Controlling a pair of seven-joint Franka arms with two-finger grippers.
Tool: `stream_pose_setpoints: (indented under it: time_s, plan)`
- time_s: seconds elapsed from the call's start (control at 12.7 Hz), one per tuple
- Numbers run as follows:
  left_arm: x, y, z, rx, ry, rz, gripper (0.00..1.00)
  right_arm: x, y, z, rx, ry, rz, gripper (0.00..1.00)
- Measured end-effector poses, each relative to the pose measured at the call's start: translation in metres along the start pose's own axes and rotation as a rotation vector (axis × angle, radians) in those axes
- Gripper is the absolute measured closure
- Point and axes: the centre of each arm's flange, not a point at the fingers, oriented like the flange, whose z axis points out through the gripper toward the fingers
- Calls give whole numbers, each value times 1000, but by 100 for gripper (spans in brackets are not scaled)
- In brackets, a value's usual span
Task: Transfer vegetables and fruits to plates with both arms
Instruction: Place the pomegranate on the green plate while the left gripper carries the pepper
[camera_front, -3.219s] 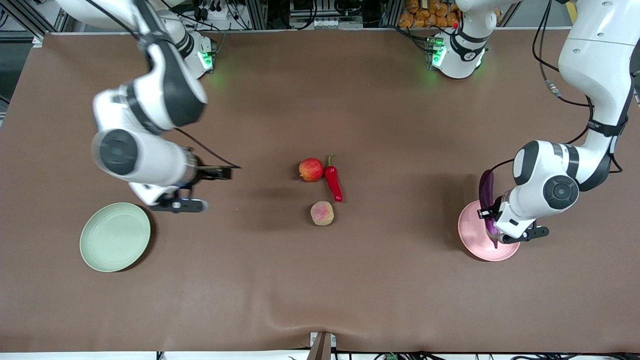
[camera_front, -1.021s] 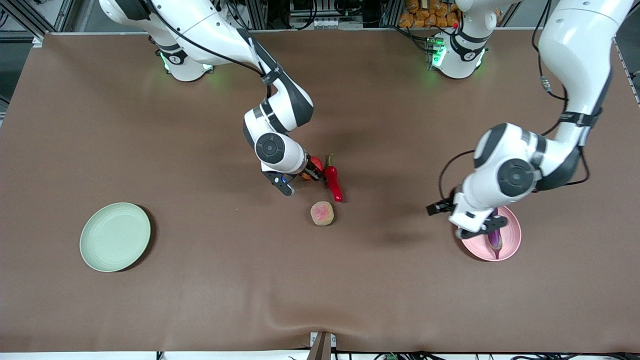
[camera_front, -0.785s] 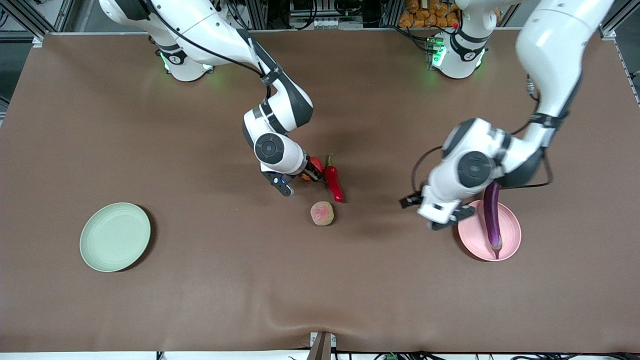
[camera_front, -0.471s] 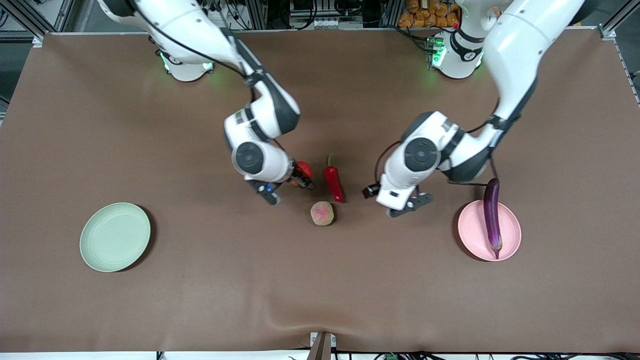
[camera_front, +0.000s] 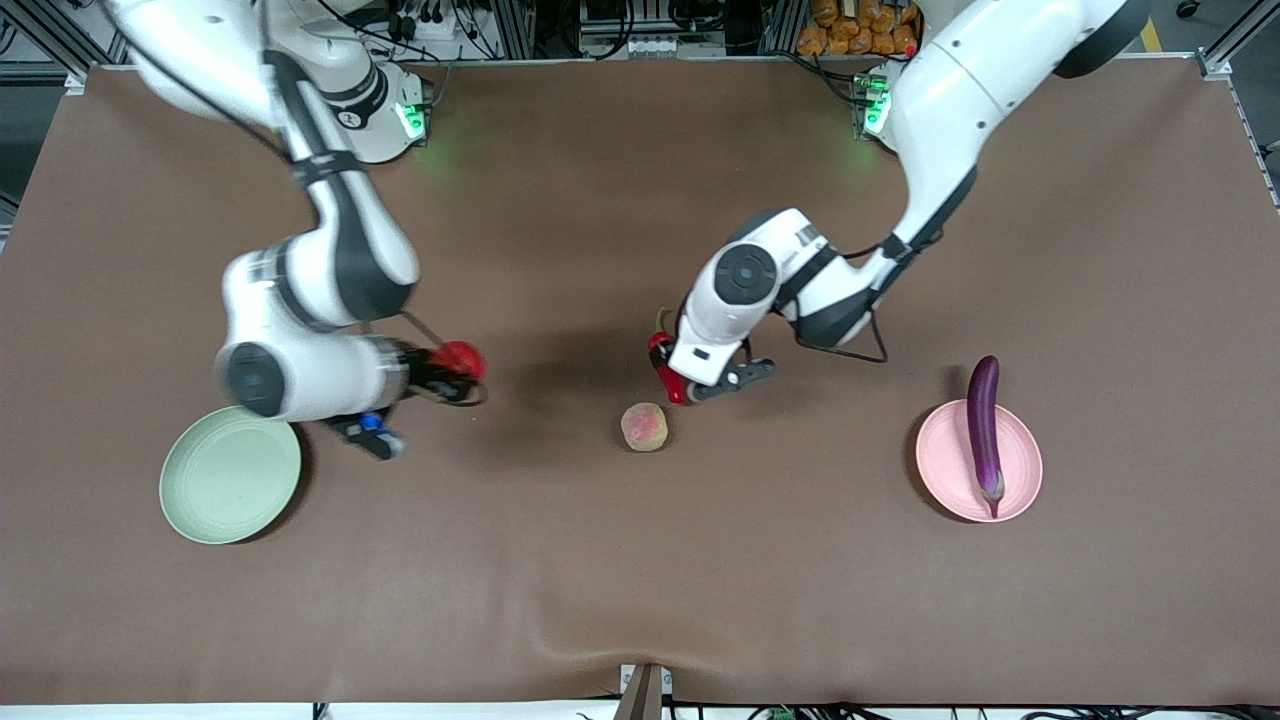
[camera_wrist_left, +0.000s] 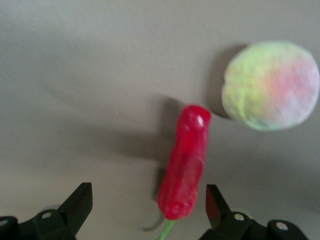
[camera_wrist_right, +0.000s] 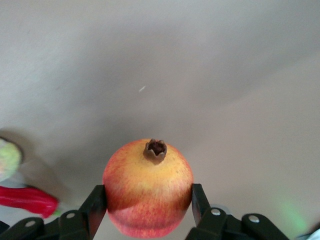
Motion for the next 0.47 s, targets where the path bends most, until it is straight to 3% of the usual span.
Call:
stream_pose_setpoints:
  time_s: [0.31,0.47]
  plan:
    - [-37,20,32,31,67,64,0,80,141,-32,22,-2,-256,26]
    - [-48,24,51,40,84,102,4,106,207,-41,-34,21,-345,26]
